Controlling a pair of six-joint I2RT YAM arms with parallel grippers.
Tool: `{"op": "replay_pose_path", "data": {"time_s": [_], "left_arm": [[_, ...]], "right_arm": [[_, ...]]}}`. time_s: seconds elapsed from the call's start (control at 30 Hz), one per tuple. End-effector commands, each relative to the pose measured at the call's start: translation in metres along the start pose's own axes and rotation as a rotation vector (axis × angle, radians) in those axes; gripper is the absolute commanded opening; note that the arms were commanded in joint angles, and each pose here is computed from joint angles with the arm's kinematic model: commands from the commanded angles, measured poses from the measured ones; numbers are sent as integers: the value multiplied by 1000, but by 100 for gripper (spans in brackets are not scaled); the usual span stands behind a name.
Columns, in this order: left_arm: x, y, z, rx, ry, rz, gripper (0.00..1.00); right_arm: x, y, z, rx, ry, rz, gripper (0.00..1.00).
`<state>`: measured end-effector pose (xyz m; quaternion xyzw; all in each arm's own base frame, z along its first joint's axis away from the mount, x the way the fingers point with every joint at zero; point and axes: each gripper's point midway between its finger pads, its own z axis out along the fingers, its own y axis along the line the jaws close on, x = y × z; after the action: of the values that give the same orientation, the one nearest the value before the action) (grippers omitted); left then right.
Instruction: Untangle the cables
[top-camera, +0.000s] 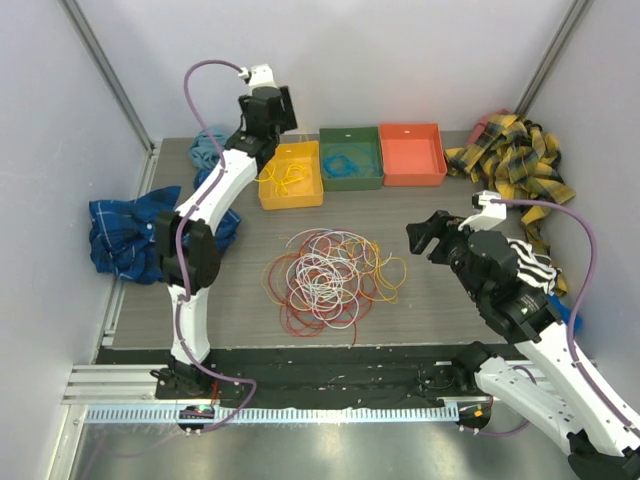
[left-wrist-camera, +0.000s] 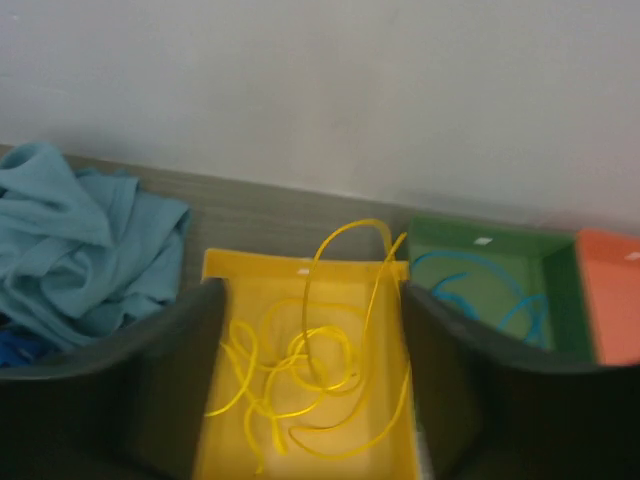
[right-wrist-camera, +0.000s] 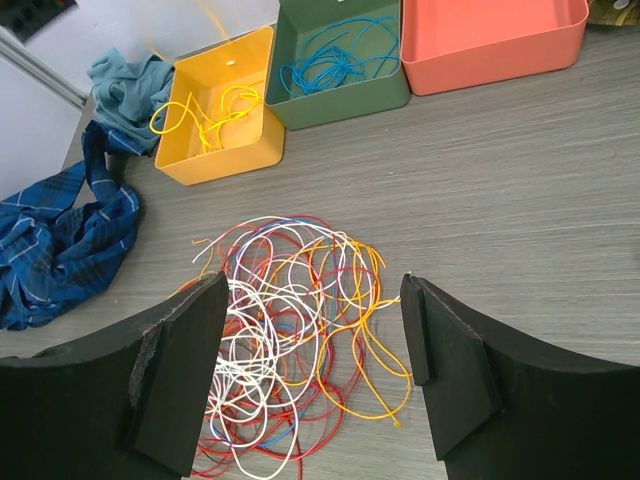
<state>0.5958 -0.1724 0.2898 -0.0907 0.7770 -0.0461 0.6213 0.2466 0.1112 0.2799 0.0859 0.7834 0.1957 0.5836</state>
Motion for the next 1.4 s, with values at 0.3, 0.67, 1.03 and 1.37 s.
{"op": "replay_pose_path", "data": {"time_s": [0.3,0.67,1.03,1.37], "left_arm": [[-69,7,-84,24,-79,-123,100],[112,-54,-246,266,266,-148,100],[140,-6,-303,280,313,-145,100],[157,11,-316,281,348,-158,100]], "right_arm": [[3,4,13,-5,-12,9,78],[128,-30,62,116,251,91,74],[151,-46,101,243,256,64,71],[154,-88,85,398,218,-20,66]]}}
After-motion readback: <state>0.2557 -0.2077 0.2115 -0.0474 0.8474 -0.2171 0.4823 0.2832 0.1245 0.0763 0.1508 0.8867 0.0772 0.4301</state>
